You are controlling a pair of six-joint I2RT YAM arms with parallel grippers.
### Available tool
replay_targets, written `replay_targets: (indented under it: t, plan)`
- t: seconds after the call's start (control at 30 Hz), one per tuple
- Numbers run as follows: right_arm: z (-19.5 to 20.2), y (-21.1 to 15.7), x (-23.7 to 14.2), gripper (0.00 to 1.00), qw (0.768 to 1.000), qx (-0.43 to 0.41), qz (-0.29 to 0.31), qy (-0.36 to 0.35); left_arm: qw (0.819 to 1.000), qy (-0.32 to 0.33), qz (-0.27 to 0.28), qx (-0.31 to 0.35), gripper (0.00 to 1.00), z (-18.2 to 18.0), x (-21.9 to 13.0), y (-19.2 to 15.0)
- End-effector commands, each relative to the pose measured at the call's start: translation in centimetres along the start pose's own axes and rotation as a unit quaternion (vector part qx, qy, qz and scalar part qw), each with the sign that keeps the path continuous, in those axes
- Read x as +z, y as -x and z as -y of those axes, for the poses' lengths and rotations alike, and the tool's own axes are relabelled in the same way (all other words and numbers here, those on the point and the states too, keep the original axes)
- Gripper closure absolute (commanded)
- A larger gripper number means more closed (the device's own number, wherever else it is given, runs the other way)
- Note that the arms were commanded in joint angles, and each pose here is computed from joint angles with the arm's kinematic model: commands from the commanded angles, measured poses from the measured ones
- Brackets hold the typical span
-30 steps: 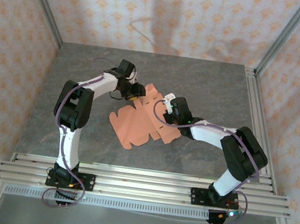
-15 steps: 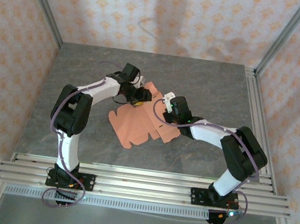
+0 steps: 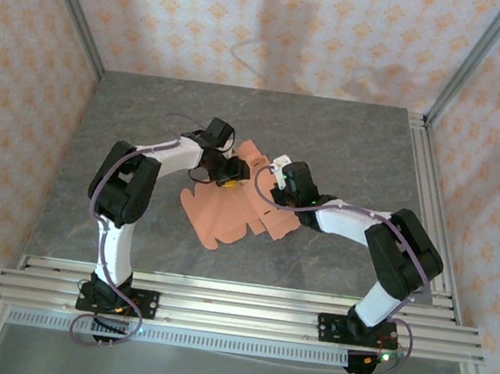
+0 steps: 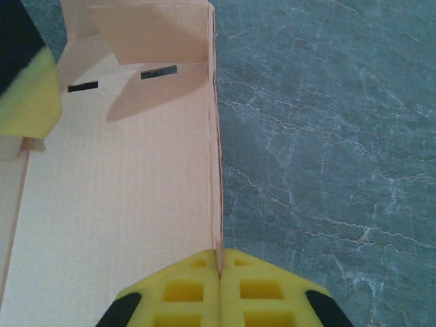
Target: Fold the paper box
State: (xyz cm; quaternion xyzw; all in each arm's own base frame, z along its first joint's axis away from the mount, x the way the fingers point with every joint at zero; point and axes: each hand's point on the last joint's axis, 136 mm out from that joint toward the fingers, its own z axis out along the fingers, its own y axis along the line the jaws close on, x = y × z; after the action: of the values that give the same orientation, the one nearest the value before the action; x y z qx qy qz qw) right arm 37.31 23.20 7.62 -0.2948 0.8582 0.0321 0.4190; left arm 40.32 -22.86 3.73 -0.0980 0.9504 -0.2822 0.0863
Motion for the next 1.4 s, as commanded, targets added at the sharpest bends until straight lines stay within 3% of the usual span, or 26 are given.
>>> replay_targets:
  t: [0.0, 0.23, 0.63, 1.37]
  plan:
    - [0.0, 1.5, 0.2, 1.00, 1.000, 0.017, 0.020, 0.000, 0.998, 0.056, -0.011, -0.010, 0.54, -2.4, 2.3, -0.8]
    - [0.2, 1.4, 0.2, 1.00, 1.000, 0.015, 0.017, -0.005, 0.997, 0.067, -0.023, -0.025, 0.55, -3.9, 4.0, -1.6]
    - [0.1, 1.3, 0.3, 1.00, 1.000, 0.010, 0.011, -0.005, 0.999, 0.029, 0.028, 0.017, 0.55, 1.0, -1.4, 0.8]
    - [0.0, 1.0, 0.8, 1.00, 1.000, 0.013, 0.007, -0.003, 0.997, 0.049, 0.044, 0.027, 0.55, 0.9, -3.1, 1.2]
